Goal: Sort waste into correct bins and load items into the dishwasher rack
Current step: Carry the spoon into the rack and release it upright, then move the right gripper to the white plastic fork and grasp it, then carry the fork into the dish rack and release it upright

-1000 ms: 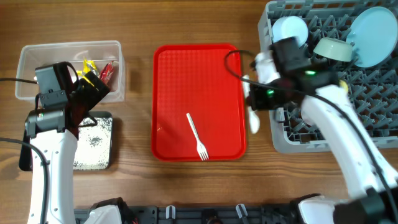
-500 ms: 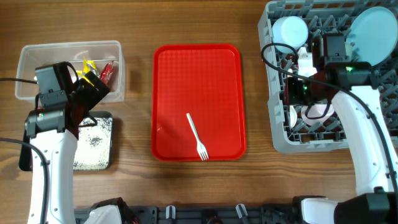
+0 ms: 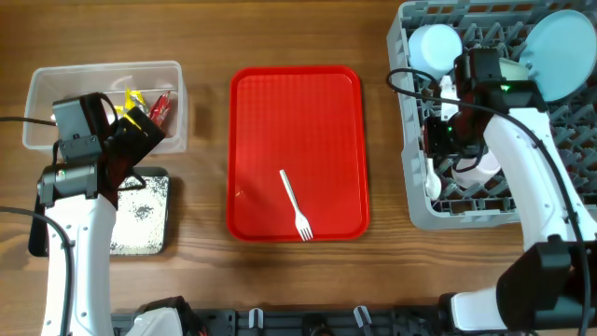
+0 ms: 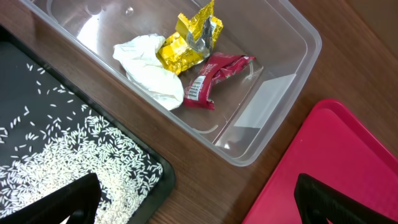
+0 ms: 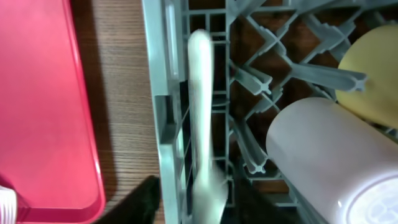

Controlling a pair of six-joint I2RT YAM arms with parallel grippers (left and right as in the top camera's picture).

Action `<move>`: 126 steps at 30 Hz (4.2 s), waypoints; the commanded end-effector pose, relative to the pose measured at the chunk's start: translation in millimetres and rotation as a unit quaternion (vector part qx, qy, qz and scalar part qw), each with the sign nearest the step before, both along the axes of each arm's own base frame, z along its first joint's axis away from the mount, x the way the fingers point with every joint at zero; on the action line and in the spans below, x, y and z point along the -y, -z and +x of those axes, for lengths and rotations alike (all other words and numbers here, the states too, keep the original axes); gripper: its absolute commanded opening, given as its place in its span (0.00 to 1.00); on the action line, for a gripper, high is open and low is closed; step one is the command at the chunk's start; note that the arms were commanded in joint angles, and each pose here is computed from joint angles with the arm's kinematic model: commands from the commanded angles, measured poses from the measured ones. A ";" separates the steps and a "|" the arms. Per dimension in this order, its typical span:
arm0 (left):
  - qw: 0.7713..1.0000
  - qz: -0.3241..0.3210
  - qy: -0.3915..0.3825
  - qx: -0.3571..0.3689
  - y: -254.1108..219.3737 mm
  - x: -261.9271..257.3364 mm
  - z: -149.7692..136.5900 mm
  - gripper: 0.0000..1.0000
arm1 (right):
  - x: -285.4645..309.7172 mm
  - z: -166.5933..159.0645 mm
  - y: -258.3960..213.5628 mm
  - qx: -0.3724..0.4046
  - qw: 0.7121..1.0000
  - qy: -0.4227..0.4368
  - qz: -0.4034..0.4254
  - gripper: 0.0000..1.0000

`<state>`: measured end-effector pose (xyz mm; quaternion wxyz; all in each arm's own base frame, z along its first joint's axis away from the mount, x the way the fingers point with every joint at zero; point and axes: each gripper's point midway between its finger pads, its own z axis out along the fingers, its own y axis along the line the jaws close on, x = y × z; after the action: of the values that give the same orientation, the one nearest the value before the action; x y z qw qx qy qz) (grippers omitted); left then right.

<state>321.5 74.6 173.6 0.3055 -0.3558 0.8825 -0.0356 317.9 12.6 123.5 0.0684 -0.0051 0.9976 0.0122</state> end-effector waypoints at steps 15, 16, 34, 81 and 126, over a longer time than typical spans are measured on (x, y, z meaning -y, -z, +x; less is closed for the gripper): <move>1.000 0.007 -0.006 0.005 -5.3 -4.7 2.5 1.00 | -97.1 -4.3 -44.1 0.066 0.982 -0.101 0.144 0.51; 1.000 0.007 -0.006 0.006 -5.3 -4.7 2.6 1.00 | -107.8 -6.5 -44.8 0.067 0.980 -0.117 0.145 0.51; 1.000 0.007 -0.006 0.005 -5.3 -4.7 2.5 1.00 | -266.8 -66.0 94.1 -0.062 0.958 -0.266 0.091 0.60; 1.000 0.007 -0.006 0.006 -5.3 -4.7 2.6 1.00 | -250.9 -83.7 125.1 -0.098 0.949 -0.299 0.008 0.24; 1.000 0.007 -0.006 0.006 -5.3 -4.7 2.6 1.00 | -181.3 1.0 -2.8 0.068 0.987 -0.139 0.032 0.04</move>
<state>321.5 74.6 173.6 0.3055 -0.3558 0.8825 -0.0356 295.1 216.8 70.3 0.0607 -0.1896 0.9794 0.0354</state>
